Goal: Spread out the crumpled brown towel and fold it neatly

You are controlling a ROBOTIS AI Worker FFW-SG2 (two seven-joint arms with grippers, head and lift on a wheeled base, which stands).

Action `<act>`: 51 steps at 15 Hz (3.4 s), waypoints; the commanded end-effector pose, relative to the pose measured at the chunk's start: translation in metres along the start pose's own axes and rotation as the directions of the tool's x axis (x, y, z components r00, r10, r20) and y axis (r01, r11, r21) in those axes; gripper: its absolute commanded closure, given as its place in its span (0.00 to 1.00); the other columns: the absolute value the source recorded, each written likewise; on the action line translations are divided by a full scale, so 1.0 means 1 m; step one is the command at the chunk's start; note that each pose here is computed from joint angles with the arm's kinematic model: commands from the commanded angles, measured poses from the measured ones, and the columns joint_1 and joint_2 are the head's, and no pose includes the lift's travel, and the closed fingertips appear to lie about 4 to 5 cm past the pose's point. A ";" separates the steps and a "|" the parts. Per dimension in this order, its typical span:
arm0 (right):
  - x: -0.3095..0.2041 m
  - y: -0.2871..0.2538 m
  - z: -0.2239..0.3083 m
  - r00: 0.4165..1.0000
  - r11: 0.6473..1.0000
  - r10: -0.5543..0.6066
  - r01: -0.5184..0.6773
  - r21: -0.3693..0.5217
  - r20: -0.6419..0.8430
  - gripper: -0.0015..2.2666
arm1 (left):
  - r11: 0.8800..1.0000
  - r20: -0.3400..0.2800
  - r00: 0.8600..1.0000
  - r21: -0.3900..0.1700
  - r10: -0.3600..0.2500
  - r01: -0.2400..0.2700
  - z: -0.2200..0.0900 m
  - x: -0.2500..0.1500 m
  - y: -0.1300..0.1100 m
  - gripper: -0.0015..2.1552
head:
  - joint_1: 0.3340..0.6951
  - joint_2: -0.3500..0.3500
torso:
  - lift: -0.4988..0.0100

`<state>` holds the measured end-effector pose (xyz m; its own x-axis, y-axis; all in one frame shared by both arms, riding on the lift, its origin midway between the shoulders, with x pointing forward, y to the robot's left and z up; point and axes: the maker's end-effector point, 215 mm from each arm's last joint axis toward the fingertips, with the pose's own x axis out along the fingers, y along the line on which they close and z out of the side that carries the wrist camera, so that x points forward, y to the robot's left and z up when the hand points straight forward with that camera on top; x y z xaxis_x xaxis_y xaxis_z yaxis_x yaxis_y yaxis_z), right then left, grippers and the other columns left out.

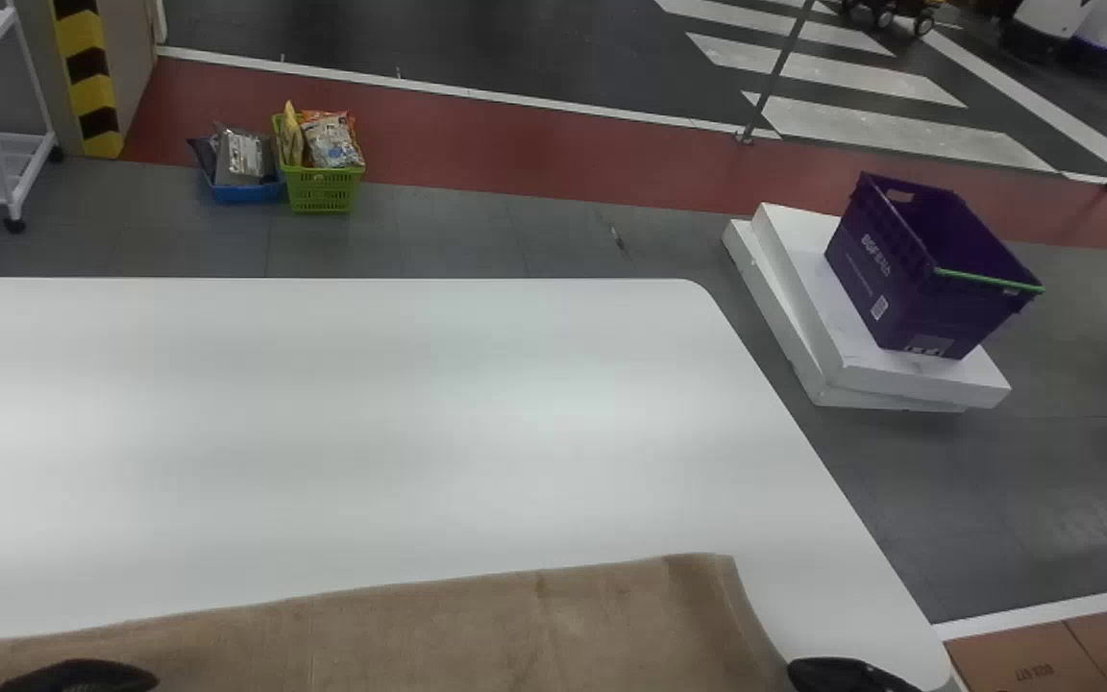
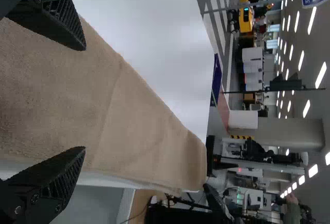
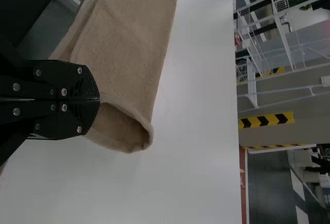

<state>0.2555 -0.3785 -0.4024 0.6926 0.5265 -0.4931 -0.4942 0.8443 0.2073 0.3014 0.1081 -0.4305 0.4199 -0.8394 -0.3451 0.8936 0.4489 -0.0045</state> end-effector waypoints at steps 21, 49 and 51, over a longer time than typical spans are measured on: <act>-0.029 -0.011 -0.015 1.000 1.000 -0.022 0.022 -0.002 -0.012 0.58 | 0.999 -0.046 0.998 -0.030 0.033 -0.035 -0.028 0.030 0.014 0.07 | 1.00 0.00 | 0.73; 0.002 -0.042 -0.013 0.993 0.996 -0.016 0.006 0.094 0.113 0.10 | 0.999 -0.059 0.998 -0.023 0.036 -0.038 -0.030 0.027 0.015 0.07 | 1.00 0.00 | 0.73; 0.011 -0.041 -0.020 0.994 0.995 0.002 -0.013 0.097 0.105 0.10 | 0.999 -0.059 0.998 -0.023 0.036 -0.038 -0.030 0.027 0.015 0.07 | 1.00 0.00 | 0.73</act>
<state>0.2715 -0.4129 -0.4262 0.7531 0.5231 -0.3989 -0.4407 0.8514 0.2845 0.3213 0.1021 -0.4681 0.4412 -0.8026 -0.4014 0.8739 0.4860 -0.0113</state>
